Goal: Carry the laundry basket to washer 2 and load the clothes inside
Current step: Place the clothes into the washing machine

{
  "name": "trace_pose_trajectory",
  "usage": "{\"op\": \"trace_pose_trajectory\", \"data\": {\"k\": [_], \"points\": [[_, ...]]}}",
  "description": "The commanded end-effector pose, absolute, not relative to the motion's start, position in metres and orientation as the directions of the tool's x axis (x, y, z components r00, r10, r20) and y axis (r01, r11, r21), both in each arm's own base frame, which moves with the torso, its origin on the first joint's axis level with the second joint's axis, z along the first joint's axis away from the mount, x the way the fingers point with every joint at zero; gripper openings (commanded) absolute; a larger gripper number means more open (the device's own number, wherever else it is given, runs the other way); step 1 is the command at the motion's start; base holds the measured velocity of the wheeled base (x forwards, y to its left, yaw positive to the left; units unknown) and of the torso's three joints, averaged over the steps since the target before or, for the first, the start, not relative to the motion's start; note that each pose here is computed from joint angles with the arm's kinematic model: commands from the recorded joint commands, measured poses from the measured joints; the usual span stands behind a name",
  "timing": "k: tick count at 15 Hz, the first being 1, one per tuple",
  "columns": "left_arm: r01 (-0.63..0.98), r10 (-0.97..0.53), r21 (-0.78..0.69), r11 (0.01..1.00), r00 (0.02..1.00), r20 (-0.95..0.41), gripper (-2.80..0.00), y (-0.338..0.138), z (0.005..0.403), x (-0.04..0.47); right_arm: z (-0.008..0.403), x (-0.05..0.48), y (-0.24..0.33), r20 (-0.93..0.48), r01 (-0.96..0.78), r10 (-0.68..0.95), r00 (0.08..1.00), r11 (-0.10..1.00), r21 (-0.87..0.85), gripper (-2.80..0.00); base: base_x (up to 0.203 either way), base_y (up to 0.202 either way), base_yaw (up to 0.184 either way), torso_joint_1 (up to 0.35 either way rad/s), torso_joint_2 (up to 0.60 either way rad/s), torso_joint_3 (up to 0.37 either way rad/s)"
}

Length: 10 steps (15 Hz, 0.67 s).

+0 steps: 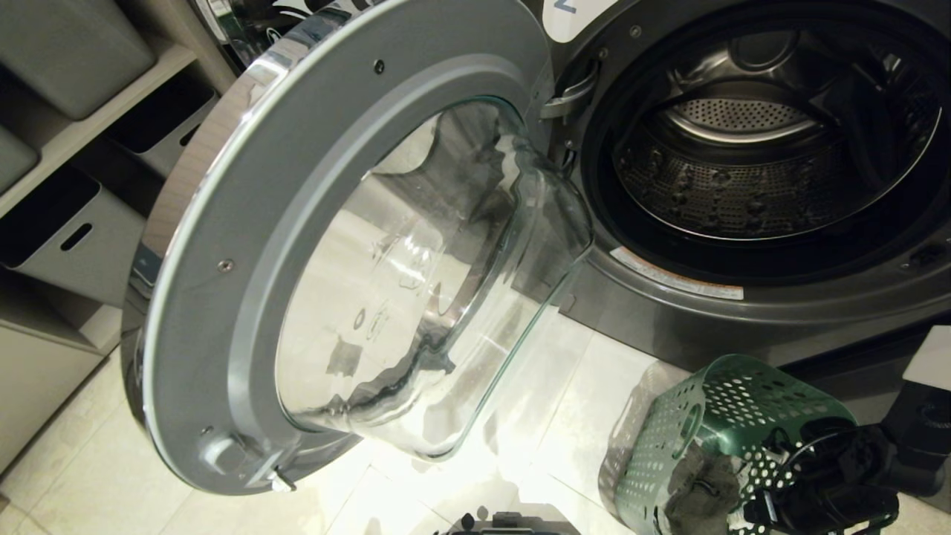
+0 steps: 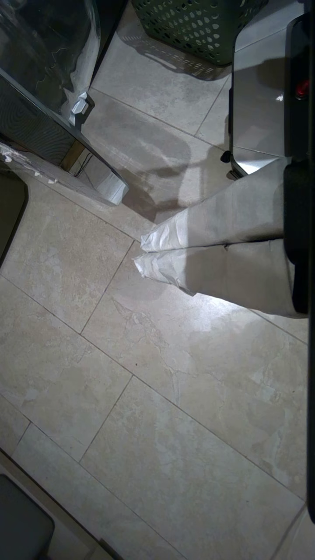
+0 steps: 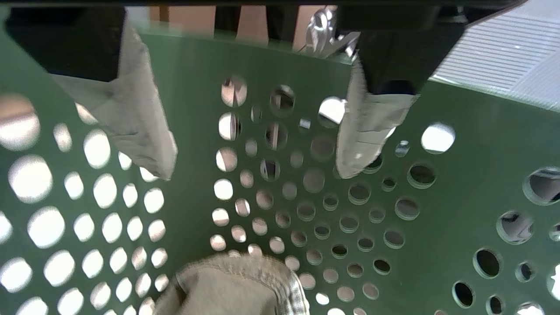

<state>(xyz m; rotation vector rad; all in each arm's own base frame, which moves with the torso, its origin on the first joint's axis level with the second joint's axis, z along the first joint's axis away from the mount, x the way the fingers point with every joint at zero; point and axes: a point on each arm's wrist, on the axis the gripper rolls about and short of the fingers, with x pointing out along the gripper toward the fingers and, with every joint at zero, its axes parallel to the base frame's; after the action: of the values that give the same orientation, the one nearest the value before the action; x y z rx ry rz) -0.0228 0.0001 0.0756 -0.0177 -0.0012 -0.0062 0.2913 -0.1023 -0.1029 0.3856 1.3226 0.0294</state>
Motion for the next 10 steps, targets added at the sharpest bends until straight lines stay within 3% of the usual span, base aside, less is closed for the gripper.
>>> {"op": "trace_pose_trajectory", "data": {"k": [1, 6, 10], "points": [[0.006, -0.006, -0.018, 1.0, 1.0, 0.0, -2.8, 0.0, 0.075, -0.023, -0.128, 0.292, -0.102, -0.936, 0.186, 0.258, 0.24, 0.934, 0.306, 0.0, 0.0, 0.0, 0.0, 0.0, 0.0, 0.0], [0.006, -0.006, -0.018, 1.0, 1.0, -0.002, -2.8, 0.0, 0.075, -0.023, -0.15, 0.331, -0.115, -0.912, 0.137, 0.227, 0.342, 0.948, 0.288, 0.0, 0.0, 0.0, 0.0, 0.0, 0.0, 0.0], [0.006, -0.006, -0.017, 1.0, 1.0, -0.002, -2.8, 0.0, 0.075, -0.023, -0.165, 0.344, -0.117, -0.903, 0.121, 0.247, 0.351, 0.944, 0.306, 0.0, 0.0, 0.0, 0.0, 0.0, 0.0, 0.0]]}}
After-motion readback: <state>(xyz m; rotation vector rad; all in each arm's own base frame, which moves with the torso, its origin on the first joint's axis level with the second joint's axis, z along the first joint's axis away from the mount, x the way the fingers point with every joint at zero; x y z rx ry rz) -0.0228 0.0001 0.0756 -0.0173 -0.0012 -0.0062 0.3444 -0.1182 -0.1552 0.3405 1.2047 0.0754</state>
